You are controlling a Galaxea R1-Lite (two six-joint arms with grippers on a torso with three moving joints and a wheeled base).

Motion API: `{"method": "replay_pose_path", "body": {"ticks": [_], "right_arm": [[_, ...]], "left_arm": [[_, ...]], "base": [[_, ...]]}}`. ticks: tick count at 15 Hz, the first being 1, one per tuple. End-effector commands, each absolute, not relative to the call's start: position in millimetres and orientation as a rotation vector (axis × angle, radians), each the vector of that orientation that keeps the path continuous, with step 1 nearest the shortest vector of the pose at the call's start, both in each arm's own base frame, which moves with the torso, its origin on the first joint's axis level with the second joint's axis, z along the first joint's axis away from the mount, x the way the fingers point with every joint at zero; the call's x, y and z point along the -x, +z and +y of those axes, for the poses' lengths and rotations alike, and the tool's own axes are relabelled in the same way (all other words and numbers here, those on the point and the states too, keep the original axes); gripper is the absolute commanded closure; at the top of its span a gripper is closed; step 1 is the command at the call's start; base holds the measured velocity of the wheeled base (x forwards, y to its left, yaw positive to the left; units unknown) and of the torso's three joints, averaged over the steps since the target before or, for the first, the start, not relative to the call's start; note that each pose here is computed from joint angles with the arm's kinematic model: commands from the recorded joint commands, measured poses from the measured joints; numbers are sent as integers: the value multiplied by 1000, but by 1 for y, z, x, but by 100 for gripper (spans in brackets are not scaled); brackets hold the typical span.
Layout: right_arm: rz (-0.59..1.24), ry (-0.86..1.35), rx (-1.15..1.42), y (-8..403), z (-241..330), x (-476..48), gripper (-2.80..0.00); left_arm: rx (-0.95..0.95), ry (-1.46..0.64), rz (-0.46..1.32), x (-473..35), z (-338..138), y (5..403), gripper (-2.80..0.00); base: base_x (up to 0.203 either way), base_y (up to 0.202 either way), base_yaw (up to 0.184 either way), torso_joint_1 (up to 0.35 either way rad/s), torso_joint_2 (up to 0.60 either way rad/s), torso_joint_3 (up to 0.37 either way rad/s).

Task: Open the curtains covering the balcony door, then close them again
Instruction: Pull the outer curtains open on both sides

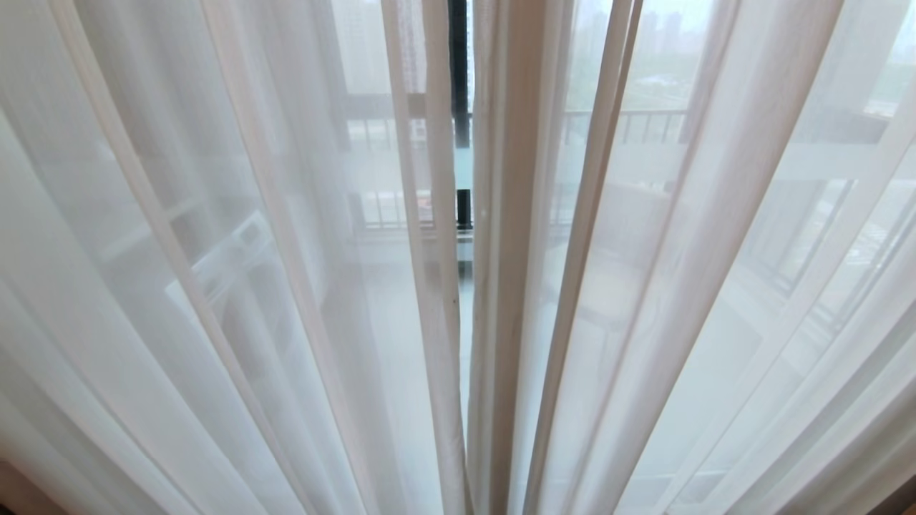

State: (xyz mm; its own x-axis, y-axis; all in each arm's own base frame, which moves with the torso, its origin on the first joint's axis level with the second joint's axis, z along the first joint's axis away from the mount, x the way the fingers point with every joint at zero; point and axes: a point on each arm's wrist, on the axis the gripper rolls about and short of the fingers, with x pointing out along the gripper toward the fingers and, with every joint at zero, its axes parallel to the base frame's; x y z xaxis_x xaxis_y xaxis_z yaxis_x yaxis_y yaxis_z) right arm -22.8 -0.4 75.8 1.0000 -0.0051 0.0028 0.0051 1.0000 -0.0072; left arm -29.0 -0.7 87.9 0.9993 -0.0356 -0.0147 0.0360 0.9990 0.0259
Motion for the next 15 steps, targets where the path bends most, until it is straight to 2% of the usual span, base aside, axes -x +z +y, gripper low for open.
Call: {"method": "replay_pose_path", "body": {"ticks": [1,4,9,15], "right_arm": [[-2,-5,8,76,0,23,0],[-2,-5,8,76,0,23,0],[-2,-5,8,76,0,23,0],[-2,-5,8,76,0,23,0]], "left_arm": [[-27,-75,-3,30,-2,107,0],[-30,-247,-28,30,-5,145,0],[-14,-661,-71,24,-13,216,0],[11,-990,-43,-2,-19,274,0]], "base": [[0,0,0,0,0,0],[0,0,0,0,0,0],[0,0,0,0,0,0],[0,0,0,0,0,0]]}}
